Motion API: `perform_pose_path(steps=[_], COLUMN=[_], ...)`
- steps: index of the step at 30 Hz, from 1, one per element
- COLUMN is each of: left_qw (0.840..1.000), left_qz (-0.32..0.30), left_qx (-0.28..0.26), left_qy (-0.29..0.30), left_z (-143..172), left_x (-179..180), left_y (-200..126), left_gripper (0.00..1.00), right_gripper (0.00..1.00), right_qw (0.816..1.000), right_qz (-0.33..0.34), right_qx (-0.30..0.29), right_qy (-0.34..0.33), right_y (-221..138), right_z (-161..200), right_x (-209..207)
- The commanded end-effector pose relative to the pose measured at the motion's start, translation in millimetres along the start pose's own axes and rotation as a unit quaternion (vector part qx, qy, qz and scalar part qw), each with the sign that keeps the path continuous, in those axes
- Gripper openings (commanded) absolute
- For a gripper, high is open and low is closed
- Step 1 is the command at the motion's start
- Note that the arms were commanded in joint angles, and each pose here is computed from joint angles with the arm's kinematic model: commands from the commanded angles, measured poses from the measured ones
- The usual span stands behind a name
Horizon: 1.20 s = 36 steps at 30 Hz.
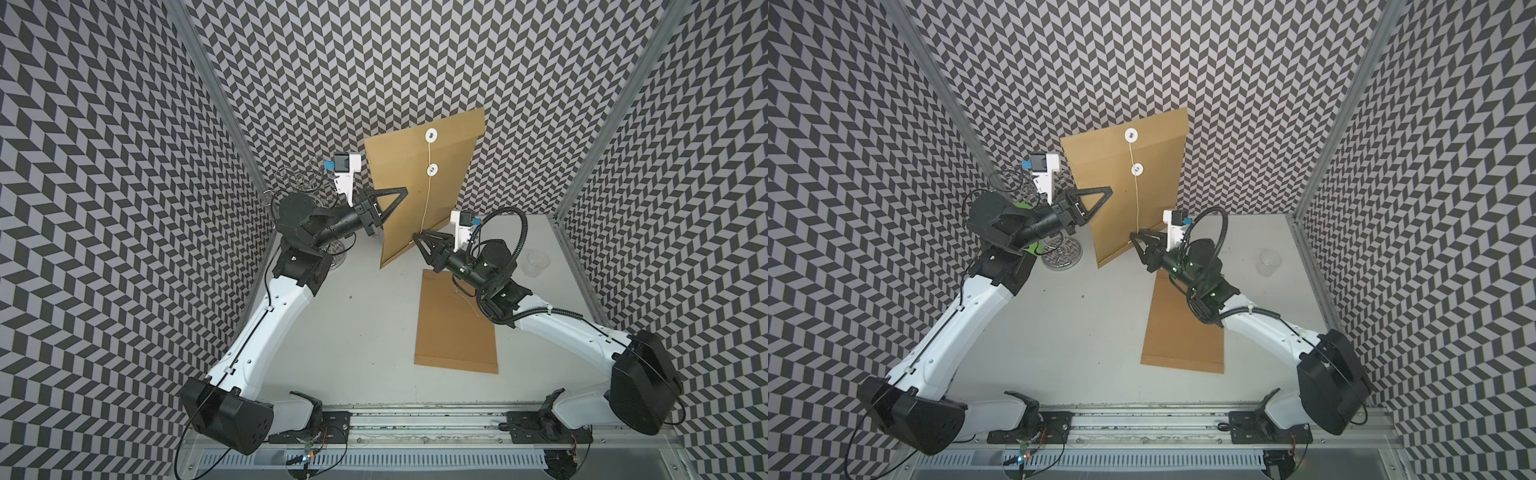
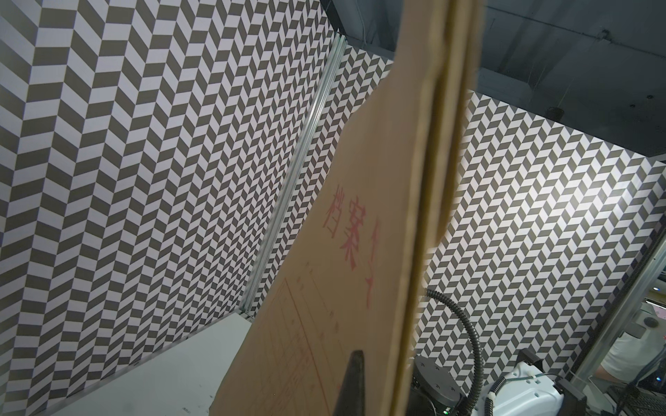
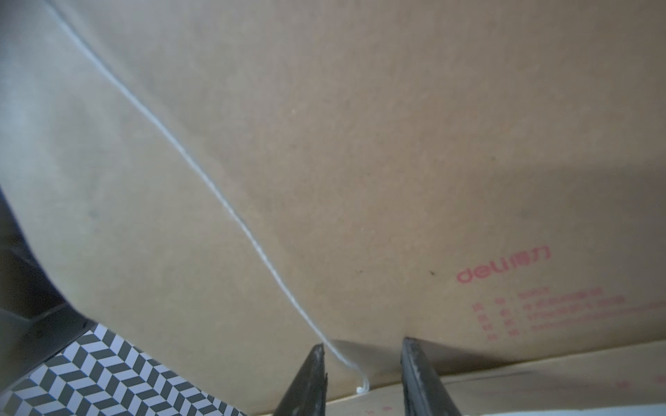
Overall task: Close the mouth of the file bag
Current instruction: Close the file bag.
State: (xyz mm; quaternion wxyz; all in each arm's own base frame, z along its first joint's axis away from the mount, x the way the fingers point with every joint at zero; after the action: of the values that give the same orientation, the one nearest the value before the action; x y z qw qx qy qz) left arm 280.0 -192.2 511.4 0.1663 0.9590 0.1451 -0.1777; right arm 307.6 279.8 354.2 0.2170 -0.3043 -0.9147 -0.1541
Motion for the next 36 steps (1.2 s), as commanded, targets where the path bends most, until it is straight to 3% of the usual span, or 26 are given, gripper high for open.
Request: perform_pose_path(steps=[1, 11, 17, 23, 31, 36], left_qw=[0.999, 0.999, 0.999, 0.997, 0.992, 0.993], left_qz=[0.012, 0.014, -0.006, -0.036, -0.091, -0.083], left_qx=[-0.014, -0.010, -0.015, -0.021, 0.015, 0.025], left_qy=[0.033, 0.037, 0.046, 0.064, 0.088, 0.075], left_z=[-12.9, -11.4, -12.8, -21.5, -1.3, 13.0], left_x=[-22.1, -24.9, -21.4, -9.1, 27.5, 38.6], left_y=[-1.7, -0.9, -2.1, -5.7, -16.4, -21.3], left_gripper=[0.00, 0.00, 0.00, 0.00, 0.00, 0.00], right_gripper=[0.32, 0.29, 0.11, 0.00, 0.00, 0.00], right_qw=[0.999, 0.998, 0.998, 0.998, 0.994, 0.987], right_qz=[-0.009, -0.020, -0.025, -0.040, -0.092, -0.121], right_qx=[-0.035, -0.053, -0.054, -0.043, 0.044, 0.088], right_qy=[0.012, 0.025, 0.022, 0.012, -0.032, -0.063], right_y=[6.2, 5.7, 1.4, -9.5, -19.4, -23.1], right_z=[-12.3, -18.3, -19.4, -16.9, -9.1, 2.7], right_x=[5.4, 8.7, 11.4, 17.5, 55.1, 87.5])
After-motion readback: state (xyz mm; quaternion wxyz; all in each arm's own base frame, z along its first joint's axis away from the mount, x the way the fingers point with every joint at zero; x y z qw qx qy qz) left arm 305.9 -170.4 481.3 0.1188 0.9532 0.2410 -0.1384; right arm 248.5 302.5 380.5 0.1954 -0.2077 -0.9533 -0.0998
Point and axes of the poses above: each gripper's point midway between its finger pads, its own y axis out along the fingers, its own x axis along the line the jaws close on, z = x × y, the point moved 6 cm from there along -y, back along the fingers, and after that the axes turned 1 degree about -y, right-handed, at the moved point
